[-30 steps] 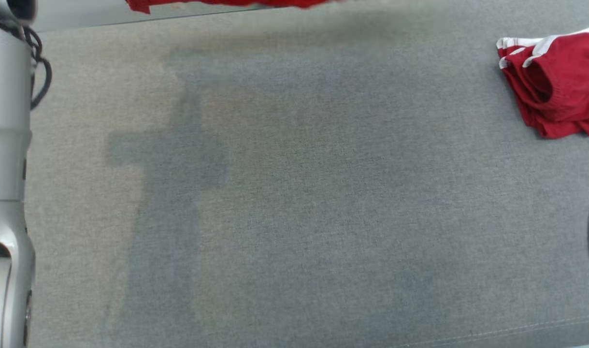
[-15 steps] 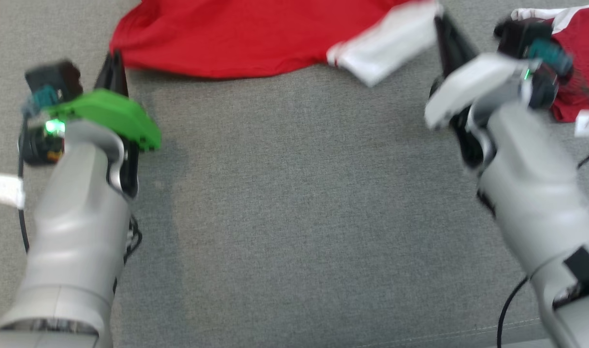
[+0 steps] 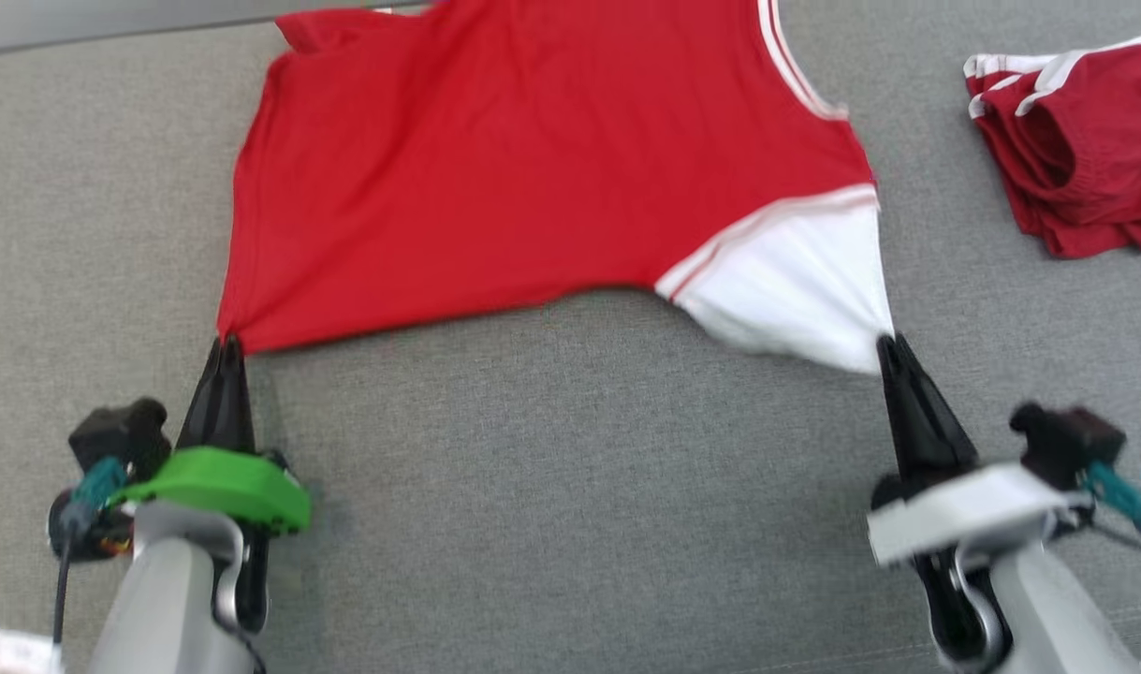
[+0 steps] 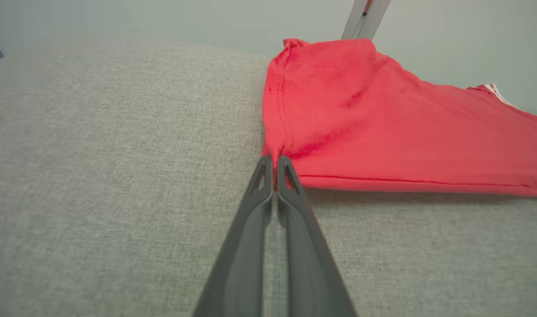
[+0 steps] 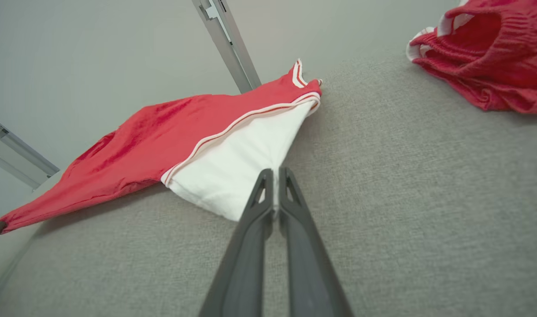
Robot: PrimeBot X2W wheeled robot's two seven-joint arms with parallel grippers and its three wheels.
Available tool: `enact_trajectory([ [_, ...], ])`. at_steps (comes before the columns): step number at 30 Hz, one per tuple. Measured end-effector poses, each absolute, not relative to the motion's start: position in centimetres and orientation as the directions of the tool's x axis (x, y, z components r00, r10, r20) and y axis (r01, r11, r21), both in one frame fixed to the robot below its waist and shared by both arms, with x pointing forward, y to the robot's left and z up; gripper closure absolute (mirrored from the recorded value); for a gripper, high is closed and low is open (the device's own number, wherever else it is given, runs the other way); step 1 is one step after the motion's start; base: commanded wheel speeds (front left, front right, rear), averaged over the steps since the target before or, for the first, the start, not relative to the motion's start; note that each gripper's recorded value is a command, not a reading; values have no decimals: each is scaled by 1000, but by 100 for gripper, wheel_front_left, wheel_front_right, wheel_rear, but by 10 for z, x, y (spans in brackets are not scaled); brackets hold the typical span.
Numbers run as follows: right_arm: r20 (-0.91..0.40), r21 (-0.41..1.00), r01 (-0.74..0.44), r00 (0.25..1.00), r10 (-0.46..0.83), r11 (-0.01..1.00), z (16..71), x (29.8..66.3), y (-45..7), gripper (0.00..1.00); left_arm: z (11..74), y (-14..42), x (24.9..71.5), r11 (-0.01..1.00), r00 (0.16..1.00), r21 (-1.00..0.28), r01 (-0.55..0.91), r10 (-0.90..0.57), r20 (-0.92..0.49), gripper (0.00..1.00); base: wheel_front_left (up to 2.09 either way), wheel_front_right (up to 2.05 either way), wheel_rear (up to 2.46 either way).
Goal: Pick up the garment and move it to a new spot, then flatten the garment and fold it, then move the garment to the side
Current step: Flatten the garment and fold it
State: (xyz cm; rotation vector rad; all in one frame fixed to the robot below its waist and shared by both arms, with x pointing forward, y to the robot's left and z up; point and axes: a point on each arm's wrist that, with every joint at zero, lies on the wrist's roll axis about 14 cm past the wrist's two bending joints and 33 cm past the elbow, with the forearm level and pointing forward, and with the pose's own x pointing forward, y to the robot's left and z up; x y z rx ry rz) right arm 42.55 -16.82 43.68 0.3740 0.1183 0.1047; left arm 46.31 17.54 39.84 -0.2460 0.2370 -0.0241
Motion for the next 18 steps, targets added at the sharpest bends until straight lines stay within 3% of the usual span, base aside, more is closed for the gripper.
enact_trajectory([
  [10, -89, 319, -45, 993, 78, 947, 489, 344, -179, 100, 458, 194, 397, 978, 985, -203, -54, 19, -173, 100, 0, 0, 0],
  [18, -115, 289, -23, 992, 59, 957, 503, 339, -187, 100, 479, 184, 384, 980, 974, -198, -22, -23, -225, 100, 0, 0, 0],
])
